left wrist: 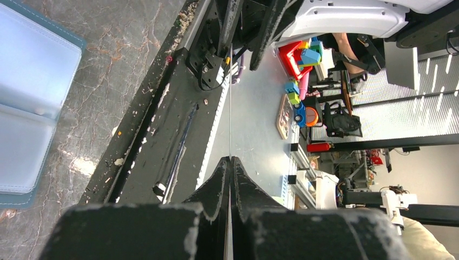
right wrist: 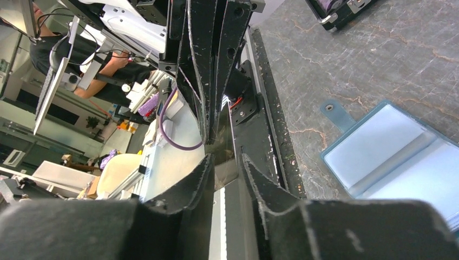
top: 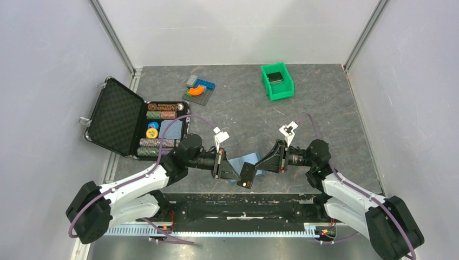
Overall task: Take the credit cards out of the card holder
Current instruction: Place the credit card in the storage box.
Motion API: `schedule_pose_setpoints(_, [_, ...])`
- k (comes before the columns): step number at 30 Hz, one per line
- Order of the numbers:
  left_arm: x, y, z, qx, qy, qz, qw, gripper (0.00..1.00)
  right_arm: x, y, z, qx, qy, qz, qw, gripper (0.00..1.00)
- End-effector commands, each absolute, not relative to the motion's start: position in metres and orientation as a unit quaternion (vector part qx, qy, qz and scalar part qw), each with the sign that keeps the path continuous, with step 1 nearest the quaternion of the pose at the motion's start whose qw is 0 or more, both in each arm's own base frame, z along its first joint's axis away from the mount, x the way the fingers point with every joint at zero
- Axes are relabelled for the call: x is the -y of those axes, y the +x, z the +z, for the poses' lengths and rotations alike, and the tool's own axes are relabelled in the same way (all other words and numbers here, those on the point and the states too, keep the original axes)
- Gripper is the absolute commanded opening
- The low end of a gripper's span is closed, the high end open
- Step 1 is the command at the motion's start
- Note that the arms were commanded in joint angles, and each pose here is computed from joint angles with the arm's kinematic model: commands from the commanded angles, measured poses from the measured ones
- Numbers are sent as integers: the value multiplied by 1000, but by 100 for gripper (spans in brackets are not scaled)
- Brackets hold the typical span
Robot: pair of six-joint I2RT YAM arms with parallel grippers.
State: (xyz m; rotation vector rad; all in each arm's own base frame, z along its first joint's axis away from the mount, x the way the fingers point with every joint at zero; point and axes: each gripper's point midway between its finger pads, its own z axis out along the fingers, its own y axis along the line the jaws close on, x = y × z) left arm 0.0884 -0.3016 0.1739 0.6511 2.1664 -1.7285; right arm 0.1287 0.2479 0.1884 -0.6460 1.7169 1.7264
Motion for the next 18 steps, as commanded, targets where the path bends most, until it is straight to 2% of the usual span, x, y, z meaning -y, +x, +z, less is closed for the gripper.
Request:
schedule_pose_setpoints(1, [305, 91, 187, -734, 254, -607, 168, 2, -249, 130, 199, -630, -262, 656, 323, 20])
schedule_pose_setpoints(2, [305, 91, 187, -734, 254, -607, 169, 2, -249, 130, 199, -631, -261, 656, 322, 17])
schedule_pose_setpoints(6, [305, 93, 186, -736, 253, -604, 171, 2, -249, 129, 197, -632, -261, 656, 320, 18])
schedule_pose_setpoints(10, [305, 93, 186, -738, 253, -602, 172, 2, -249, 129, 197, -632, -260, 657, 317, 0])
schedule_pose_setpoints(12, [305, 95, 185, -743, 249, -596, 175, 6, -249, 129, 199, -631, -255, 660, 319, 0])
schedule_pose_setpoints(14, [303, 99, 183, -751, 245, -585, 184, 20, -248, 131, 201, -630, -248, 661, 323, 0])
schedule_pose_setpoints(18, [298, 107, 180, -773, 239, -552, 201, 74, -247, 141, 203, -638, -233, 652, 337, 0])
